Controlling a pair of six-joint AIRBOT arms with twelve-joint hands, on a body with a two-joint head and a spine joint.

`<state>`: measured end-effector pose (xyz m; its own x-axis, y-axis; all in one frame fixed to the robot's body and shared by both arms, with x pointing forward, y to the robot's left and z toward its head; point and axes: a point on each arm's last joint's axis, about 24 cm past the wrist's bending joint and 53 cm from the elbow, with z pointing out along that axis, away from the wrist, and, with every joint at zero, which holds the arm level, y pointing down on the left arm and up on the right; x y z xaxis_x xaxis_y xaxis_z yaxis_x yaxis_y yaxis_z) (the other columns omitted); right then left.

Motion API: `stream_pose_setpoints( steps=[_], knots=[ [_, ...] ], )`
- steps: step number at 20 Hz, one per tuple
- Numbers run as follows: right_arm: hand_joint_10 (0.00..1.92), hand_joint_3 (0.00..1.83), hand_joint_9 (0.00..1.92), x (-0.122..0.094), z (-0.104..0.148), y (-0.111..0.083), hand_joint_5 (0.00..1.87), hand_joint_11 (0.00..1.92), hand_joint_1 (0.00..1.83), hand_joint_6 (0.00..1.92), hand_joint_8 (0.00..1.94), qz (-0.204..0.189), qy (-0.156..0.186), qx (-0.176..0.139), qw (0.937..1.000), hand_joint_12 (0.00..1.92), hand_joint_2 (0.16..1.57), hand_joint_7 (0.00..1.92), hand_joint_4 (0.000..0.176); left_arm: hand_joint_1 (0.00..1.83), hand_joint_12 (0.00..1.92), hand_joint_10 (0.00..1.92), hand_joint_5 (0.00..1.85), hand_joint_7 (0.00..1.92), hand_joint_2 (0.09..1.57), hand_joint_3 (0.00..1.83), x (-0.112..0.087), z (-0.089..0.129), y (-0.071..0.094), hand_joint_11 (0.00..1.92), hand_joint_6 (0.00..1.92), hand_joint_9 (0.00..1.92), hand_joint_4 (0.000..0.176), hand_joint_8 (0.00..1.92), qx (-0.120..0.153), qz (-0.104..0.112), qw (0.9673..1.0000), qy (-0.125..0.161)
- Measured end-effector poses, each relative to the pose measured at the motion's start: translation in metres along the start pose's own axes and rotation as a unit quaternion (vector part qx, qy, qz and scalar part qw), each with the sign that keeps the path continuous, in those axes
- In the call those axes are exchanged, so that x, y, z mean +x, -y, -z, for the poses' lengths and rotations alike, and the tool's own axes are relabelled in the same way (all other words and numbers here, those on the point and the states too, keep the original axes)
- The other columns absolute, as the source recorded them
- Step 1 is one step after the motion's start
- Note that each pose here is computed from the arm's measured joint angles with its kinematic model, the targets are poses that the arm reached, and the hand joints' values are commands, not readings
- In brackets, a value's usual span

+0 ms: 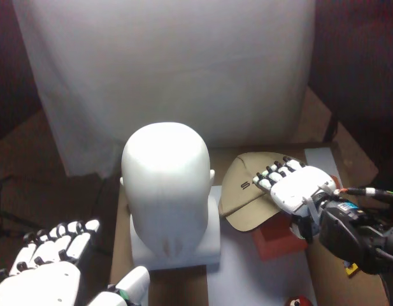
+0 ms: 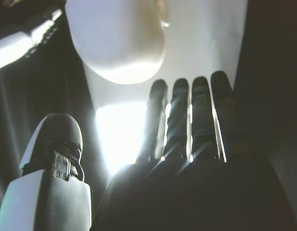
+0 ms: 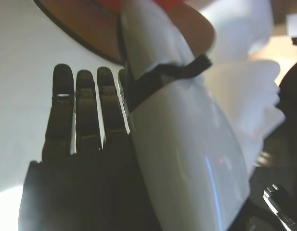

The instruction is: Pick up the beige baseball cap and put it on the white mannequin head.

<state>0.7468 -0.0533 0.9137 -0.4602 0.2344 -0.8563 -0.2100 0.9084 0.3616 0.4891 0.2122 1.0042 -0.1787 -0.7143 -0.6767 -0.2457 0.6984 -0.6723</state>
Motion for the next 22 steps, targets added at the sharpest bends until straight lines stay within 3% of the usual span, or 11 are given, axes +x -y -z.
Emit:
stream_pose_setpoints(
  steps=[7, 11, 22],
  knots=[
    [0.0, 0.0, 0.11, 0.004, -0.014, 0.012, 0.15, 0.0, 1.29, 0.0, 0.0, -0.005, -0.003, 0.02, 0.9998, 0.56, 1.13, 0.16, 0.0, 0.0, 0.42, 0.0, 0.19, 0.13, 1.17, 0.0, 0.002, 0.0, 0.003, 0.0, 0.01, 0.11, 0.015, 0.0, 0.01, 0.005, 0.9999, -0.003],
    [0.0, 0.0, 0.11, 0.006, -0.019, 0.012, 0.15, 0.0, 1.29, 0.0, 0.0, -0.005, -0.009, 0.02, 0.9997, 0.55, 1.13, 0.17, 0.0, 0.0, 0.4, 0.0, 0.18, 0.14, 1.17, 0.0, 0.0, 0.0, -0.003, 0.0, 0.0, 0.11, 0.014, 0.0, 0.005, 0.016, 0.9999, 0.001],
    [0.0, 0.0, 0.12, 0.002, -0.02, 0.007, 0.17, 0.0, 1.28, 0.0, 0.0, -0.009, -0.006, 0.013, 0.9999, 0.55, 1.13, 0.17, 0.0, 0.0, 0.41, 0.0, 0.18, 0.16, 1.17, 0.0, -0.001, 0.0, 0.003, 0.0, 0.0, 0.11, 0.01, 0.01, 0.016, 0.029, 0.9995, 0.003]
  ],
)
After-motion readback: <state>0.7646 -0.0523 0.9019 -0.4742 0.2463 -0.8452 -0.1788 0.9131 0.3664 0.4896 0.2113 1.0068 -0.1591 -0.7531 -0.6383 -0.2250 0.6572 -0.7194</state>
